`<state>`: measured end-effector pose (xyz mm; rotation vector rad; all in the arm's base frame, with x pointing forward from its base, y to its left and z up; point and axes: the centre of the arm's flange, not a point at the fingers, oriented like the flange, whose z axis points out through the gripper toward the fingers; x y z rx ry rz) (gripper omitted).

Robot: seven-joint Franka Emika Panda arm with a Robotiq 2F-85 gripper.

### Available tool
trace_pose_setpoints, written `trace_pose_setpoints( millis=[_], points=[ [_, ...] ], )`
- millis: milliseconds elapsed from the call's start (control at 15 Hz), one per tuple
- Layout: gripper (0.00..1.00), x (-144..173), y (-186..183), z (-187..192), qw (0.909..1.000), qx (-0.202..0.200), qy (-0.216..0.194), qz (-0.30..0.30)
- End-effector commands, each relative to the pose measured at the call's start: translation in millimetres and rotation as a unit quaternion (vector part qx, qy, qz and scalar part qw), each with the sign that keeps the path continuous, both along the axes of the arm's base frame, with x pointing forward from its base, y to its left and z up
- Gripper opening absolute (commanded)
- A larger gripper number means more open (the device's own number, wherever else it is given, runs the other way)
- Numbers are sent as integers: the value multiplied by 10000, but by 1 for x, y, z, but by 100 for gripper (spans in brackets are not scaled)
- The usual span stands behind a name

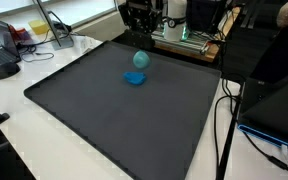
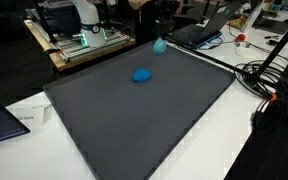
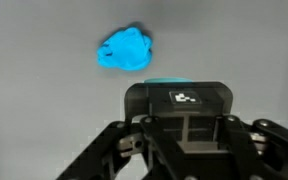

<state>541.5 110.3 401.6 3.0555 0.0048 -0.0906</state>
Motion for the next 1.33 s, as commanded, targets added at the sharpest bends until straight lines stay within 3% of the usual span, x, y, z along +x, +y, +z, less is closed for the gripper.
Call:
trace_pose_setpoints(
  millis=[0, 800, 1067, 1267],
  points=[
    [21, 53, -1, -6, 9986, -187, 457, -180],
    [21, 141, -51, -81, 9807, -270, 1819, -659],
    [21, 155, -60, -99, 9752, -155, 2097, -698],
    [21, 157, -71, -111, 9753, 147, 2111, -640]
  ],
)
